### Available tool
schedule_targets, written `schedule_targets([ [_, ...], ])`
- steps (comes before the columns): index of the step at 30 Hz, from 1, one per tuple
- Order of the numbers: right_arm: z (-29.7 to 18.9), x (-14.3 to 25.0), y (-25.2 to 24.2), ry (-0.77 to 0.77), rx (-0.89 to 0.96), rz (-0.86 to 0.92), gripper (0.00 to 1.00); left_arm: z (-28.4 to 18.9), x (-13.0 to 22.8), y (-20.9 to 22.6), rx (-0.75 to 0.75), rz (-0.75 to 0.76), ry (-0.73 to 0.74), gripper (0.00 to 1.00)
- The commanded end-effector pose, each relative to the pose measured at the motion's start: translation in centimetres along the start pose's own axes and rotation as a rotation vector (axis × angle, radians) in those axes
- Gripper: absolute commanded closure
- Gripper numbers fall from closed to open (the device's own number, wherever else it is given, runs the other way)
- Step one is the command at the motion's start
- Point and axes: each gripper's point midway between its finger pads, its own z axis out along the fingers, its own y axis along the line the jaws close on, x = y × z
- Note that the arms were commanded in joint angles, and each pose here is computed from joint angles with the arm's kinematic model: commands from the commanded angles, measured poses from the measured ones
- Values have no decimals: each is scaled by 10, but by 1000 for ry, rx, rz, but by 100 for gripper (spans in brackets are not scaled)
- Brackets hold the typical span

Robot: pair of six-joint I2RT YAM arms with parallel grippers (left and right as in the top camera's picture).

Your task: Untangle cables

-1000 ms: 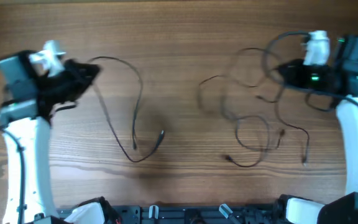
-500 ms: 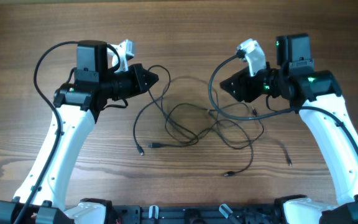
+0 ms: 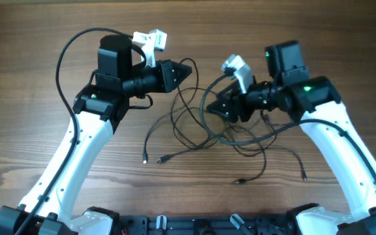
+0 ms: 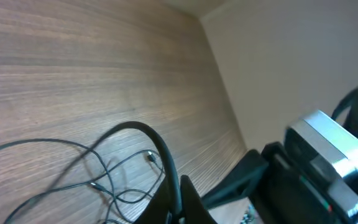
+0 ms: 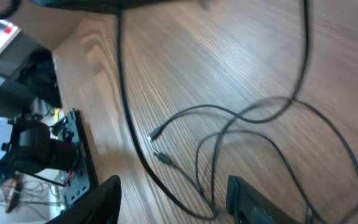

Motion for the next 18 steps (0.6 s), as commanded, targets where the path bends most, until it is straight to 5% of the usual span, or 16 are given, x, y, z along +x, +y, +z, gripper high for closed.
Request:
schedule_targets([
  [1,8,-17,27,-42,-66,-130,43,2,0,-4,20,-221,11,96],
  [8,31,-28,54,-59,-127,-248,47,2,-1,-8,34,-574,17,96],
  [18,33,-30,54,-64,-128,-227,96,8,11,-36,121,-613,104,96],
])
